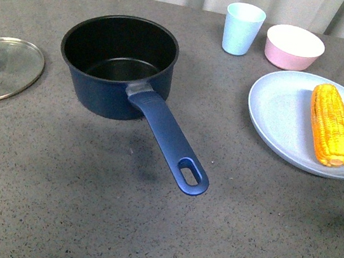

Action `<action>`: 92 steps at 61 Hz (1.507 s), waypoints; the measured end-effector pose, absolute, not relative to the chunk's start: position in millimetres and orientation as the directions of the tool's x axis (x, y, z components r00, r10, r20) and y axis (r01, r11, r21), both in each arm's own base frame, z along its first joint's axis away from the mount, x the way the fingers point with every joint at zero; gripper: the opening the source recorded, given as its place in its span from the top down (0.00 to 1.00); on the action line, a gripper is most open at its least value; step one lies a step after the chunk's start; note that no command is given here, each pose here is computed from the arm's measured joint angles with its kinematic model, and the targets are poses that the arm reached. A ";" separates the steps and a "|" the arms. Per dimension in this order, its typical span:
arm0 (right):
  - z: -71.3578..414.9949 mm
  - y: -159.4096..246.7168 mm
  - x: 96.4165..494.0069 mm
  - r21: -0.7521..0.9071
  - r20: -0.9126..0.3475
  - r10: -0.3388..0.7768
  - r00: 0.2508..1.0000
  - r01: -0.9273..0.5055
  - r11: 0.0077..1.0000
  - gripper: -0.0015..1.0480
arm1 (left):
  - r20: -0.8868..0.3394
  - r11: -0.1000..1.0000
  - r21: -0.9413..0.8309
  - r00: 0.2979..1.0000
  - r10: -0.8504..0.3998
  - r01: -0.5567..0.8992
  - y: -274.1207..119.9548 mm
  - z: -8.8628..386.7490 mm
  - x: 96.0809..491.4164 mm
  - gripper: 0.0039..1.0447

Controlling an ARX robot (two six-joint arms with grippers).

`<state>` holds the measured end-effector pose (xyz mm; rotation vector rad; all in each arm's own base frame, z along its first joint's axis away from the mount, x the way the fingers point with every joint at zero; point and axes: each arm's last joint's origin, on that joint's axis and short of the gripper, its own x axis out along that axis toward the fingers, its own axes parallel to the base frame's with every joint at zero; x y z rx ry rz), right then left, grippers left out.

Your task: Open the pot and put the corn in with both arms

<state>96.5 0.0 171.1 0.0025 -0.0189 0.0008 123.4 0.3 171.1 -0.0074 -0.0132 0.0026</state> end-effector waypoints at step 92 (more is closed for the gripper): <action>171.1 0.0 96.5 0.002 0.019 0.001 1.000 -0.001 1.000 0.09 | -0.001 1.000 -0.008 1.000 0.002 -0.002 0.2 167.3 97.8 0.16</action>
